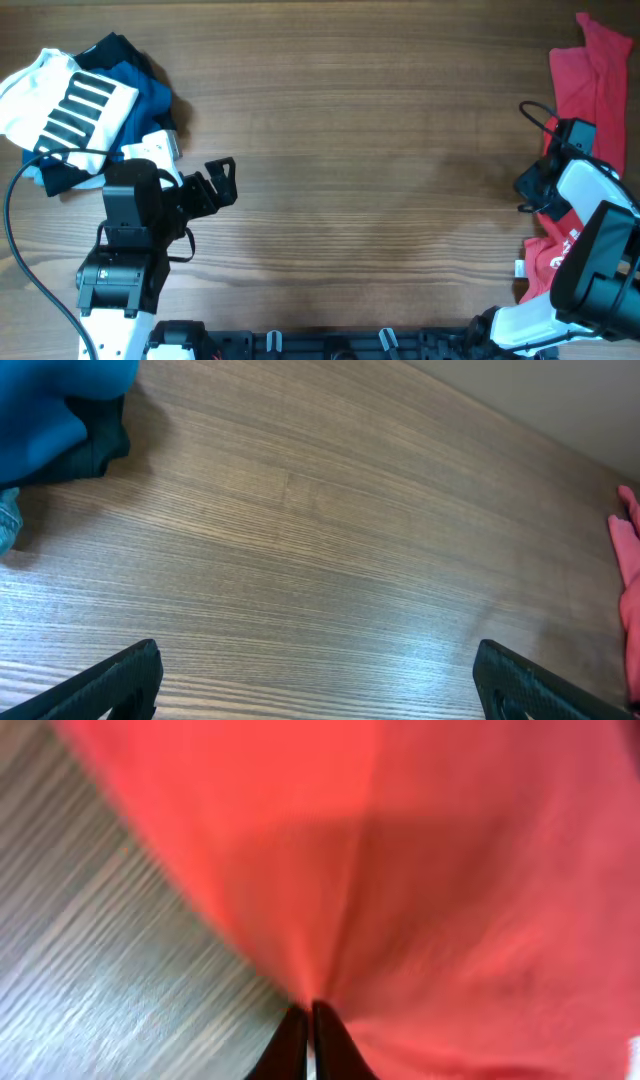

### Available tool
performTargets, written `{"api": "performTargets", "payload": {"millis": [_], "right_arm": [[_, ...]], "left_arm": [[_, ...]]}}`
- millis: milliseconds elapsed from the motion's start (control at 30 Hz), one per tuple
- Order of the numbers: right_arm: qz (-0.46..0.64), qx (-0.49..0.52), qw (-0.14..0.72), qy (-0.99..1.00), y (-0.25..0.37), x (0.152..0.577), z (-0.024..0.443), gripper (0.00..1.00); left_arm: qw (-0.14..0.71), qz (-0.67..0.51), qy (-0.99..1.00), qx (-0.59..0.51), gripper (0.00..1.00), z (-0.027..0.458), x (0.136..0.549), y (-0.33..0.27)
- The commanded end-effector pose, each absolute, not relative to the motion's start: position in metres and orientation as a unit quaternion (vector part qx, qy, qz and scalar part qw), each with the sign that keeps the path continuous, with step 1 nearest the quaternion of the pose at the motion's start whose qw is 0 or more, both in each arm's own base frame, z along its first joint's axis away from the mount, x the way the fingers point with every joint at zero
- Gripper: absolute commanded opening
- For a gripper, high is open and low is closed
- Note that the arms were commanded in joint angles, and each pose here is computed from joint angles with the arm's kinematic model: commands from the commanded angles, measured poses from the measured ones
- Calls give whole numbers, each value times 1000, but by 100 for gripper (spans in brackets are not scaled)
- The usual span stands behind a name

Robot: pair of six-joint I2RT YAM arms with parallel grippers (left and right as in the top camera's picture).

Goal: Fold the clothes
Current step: 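Move the right gripper to the red T-shirt and grasp its edge, then lift the red T-shirt with the right gripper and drag it toward center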

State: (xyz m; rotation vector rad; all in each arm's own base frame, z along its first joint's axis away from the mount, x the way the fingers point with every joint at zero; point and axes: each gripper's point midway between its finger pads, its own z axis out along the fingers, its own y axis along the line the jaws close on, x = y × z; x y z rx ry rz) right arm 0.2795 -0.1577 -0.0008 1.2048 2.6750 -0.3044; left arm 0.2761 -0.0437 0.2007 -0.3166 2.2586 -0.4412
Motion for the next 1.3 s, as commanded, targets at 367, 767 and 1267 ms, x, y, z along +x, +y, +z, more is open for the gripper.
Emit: {"api": "performTargets", "payload": {"millis": [367, 767, 1267], "right_arm": [[57, 253, 328, 908, -64, 373, 215, 8], [-74, 311, 140, 937, -111, 336, 84, 44], [-101, 414, 4, 905, -167, 294, -14, 43]], "left_arm": [[404, -185, 888, -120, 100, 209, 277, -48], [397, -183, 891, -122, 100, 205, 277, -48], [367, -177, 904, -127, 100, 189, 280, -48]]}}
